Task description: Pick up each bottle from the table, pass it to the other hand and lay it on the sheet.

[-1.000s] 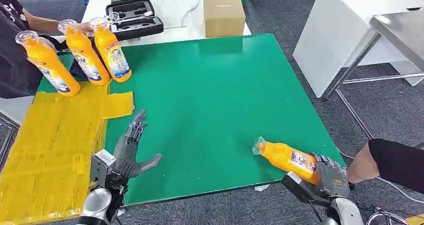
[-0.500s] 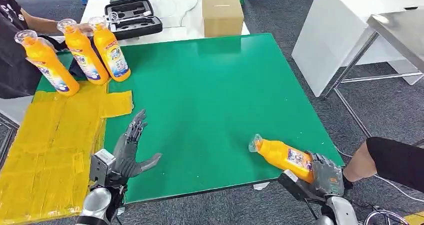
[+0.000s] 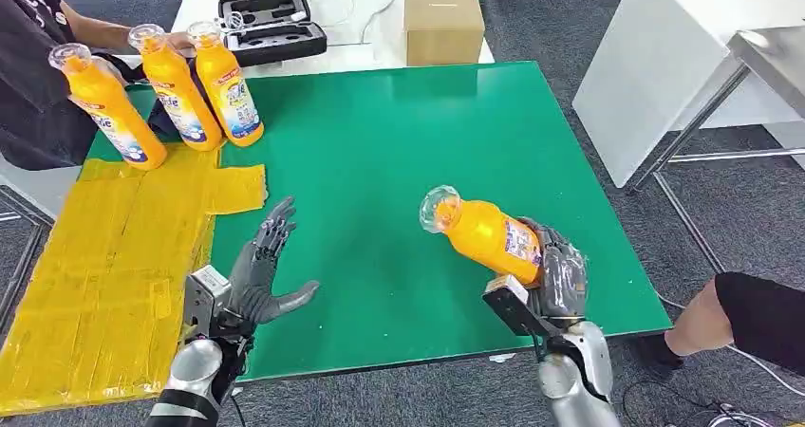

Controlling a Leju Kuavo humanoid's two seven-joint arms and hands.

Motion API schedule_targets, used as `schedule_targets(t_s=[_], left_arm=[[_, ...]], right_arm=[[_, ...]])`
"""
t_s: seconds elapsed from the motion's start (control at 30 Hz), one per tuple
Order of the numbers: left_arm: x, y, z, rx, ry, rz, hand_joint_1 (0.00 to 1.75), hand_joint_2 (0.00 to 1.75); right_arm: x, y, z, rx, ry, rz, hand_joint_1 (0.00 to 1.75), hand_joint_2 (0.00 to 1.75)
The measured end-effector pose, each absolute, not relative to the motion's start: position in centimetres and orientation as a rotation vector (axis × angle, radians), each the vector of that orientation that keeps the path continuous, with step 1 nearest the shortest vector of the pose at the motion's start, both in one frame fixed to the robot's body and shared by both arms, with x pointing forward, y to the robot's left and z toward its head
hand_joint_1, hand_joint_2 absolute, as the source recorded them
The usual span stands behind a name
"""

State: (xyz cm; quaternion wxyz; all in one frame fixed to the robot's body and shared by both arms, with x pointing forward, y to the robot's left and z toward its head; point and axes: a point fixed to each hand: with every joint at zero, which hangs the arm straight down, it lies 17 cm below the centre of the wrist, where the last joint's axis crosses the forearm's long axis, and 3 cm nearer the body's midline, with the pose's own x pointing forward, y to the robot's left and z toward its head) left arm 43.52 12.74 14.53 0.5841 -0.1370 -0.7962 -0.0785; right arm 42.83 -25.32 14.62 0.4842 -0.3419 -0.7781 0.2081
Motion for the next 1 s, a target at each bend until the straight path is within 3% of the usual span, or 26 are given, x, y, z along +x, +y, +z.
schedule_targets(t_s=[0.23, 0.57, 1.0], left_arm=[[43.8, 11.4, 13.9, -0.353, -1.832, -0.202, 0.00, 1.75], [43.9, 9.7, 13.5, -0.412, -1.806, -0.238, 0.00, 1.75], [44.9, 4.5, 16.3, -0.542, -1.811, -0.343, 0.00, 1.75]], right_arm=[[43.0, -20.2, 17.4, -0.710, -2.007, 0.463, 1.75, 1.75], [42.6, -17.8, 20.0, -0.574, -2.108, 0.335, 1.75, 1.75], [45.5, -11.2, 17.6, -0.183, -2.052, 0.232, 1.73, 1.75]])
